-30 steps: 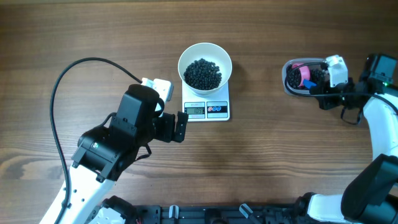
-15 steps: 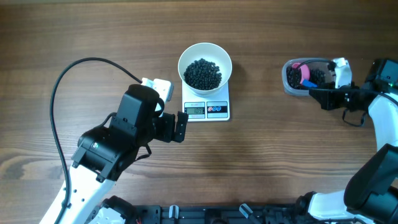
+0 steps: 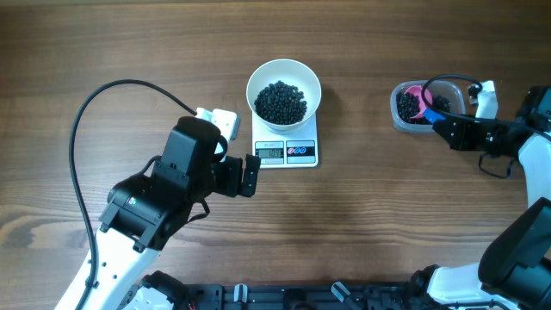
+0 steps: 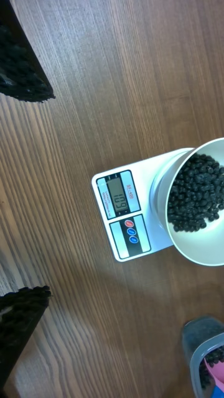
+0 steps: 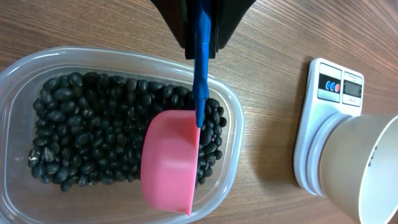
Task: Scoop item into bowl and weigh 150g on scale
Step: 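Scoop beans from the tub and lift the filled scoop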
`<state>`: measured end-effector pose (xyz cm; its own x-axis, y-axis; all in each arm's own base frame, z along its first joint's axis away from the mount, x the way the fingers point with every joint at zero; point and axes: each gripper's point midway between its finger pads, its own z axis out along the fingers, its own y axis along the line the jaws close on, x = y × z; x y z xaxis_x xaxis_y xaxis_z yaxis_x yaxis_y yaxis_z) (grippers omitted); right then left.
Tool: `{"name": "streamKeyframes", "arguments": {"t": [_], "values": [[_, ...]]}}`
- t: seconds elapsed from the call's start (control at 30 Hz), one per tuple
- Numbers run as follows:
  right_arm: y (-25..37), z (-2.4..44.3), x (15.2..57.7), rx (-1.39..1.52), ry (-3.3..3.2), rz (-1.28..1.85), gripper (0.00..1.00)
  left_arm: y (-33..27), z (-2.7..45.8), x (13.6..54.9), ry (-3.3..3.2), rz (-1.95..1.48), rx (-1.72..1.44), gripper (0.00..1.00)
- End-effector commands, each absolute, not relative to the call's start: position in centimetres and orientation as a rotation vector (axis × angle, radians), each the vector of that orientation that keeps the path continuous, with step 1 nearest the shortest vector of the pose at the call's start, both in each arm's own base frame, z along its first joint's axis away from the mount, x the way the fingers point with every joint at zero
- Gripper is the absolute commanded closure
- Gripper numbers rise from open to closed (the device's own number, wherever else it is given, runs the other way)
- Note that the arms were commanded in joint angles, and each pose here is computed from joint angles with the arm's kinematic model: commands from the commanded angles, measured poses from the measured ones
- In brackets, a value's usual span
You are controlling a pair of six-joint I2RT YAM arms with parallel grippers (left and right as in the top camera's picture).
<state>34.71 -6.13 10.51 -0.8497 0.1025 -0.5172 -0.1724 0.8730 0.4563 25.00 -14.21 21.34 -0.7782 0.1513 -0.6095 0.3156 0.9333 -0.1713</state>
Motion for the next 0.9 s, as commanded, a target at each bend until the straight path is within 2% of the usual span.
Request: {"name": "streamKeyframes", "arguments": {"t": [0.0,0.2,0.87], "values": [[-5.64,10.64,34.89,0.048,2.485,0.767,0.96,-14.39,21.44,24.90,2.459,-0.355,0.356,0.00],[-5.95,10.94,35.60,0.174,2.470,0.793,0.96,-14.39,21.44,24.90,2.459,-0.355,0.356,0.00],[-5.11,11.49,35.45,0.306,2.454,0.915,0.96,-14.39,21.44,24.90,2.459,-0.355,0.356,0.00]]}}
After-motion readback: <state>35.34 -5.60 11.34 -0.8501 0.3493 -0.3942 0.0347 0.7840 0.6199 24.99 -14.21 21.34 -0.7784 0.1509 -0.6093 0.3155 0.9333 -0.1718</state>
